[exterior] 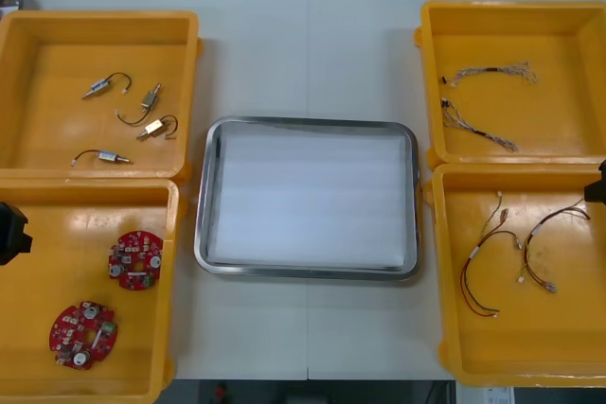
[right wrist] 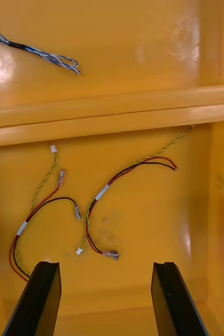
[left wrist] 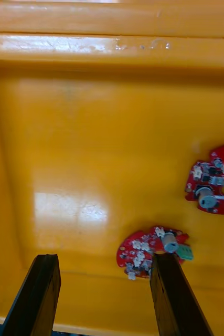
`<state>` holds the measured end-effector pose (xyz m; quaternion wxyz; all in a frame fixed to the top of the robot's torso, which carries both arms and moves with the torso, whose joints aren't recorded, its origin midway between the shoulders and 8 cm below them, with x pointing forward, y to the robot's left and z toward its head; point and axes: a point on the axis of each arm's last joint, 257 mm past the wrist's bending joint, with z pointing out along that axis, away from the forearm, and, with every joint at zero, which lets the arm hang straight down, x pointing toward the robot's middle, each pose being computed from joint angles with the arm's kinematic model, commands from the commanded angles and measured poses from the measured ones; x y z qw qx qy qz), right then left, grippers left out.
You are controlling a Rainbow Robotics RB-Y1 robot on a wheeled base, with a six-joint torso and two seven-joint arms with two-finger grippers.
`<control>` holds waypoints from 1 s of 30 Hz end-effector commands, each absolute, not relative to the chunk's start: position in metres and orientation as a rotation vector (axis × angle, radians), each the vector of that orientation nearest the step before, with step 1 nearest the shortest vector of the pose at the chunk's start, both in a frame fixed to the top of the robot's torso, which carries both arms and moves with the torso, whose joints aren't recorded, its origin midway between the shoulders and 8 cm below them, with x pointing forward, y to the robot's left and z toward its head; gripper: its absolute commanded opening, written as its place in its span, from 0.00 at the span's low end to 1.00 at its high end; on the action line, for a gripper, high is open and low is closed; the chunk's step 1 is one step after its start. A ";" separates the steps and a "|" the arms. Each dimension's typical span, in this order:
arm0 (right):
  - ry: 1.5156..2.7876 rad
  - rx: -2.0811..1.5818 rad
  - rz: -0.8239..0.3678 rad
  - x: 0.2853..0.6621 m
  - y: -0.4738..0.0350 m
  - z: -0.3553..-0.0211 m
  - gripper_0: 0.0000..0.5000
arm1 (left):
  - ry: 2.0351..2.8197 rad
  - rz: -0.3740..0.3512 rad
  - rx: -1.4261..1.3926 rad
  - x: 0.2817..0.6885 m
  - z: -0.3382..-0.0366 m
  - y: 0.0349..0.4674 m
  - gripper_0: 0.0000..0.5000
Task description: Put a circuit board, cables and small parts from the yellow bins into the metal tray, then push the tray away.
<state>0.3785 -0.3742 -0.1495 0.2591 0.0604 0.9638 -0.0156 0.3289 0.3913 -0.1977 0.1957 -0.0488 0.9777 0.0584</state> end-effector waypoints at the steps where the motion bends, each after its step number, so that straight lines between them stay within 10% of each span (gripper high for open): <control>1: 2.612 0.257 -0.039 0.375 -0.386 -0.161 1.00 | 2.709 0.152 -0.311 0.325 -0.214 0.369 1.00; 11: 2.652 0.475 -0.022 0.365 -0.398 -0.202 1.00 | 2.698 0.004 -0.383 0.322 -0.245 0.341 1.00; 30: 2.595 0.676 0.107 0.388 -0.391 -0.236 1.00 | 2.734 -0.047 -0.473 0.294 -0.298 0.315 1.00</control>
